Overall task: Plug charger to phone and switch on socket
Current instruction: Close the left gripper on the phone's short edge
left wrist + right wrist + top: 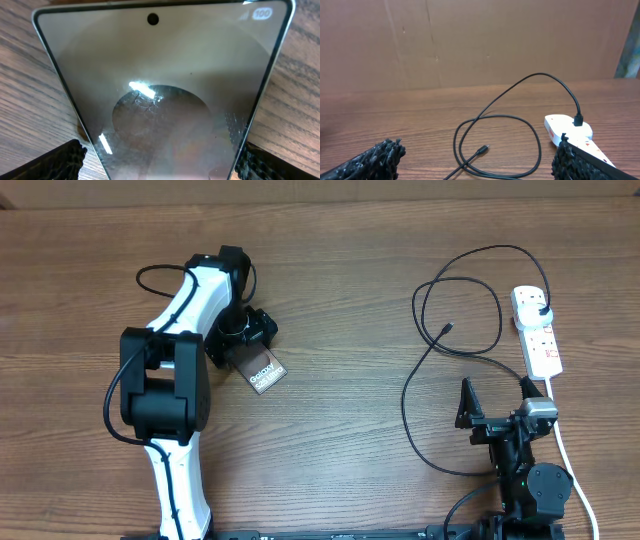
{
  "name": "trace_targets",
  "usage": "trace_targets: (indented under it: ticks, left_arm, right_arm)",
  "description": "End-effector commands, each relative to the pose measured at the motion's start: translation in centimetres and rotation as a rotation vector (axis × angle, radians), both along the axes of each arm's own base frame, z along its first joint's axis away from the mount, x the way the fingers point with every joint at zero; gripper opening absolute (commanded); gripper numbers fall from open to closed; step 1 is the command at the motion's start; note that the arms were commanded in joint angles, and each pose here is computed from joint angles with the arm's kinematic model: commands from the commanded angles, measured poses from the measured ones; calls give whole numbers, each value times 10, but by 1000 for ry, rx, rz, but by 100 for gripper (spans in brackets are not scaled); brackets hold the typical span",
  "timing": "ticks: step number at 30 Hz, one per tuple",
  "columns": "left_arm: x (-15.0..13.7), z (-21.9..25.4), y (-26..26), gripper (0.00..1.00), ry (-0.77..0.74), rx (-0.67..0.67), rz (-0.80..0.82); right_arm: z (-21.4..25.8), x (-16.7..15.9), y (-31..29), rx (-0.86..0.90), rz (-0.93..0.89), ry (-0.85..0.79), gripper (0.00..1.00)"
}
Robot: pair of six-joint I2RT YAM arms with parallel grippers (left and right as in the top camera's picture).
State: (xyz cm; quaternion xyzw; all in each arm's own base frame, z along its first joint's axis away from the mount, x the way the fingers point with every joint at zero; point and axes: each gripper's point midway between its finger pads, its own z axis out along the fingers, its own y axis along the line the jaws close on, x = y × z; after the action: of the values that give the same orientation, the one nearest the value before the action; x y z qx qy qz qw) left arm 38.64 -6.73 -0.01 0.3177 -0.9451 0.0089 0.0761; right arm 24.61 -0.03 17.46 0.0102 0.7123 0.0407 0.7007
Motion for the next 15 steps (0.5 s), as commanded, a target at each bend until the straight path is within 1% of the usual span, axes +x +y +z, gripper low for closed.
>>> trace_targets:
  ticks: [1, 7, 12, 15]
  left_arm:
    - [-20, -23, 7, 100, 76, 43, 7]
    - [-19, -24, 2, 99, 72, 17, 10]
    - [-18, -24, 2, 85, 66, 15, 11]
    - [-18, -24, 2, 80, 66, 15, 11]
  right_arm:
    - [-2, 0, 2, -5, 9, -4, 100]
    - [-2, 0, 2, -5, 9, -4, 100]
    - [-2, 0, 2, -5, 9, -4, 100]
    - [-2, 0, 2, -5, 9, -4, 100]
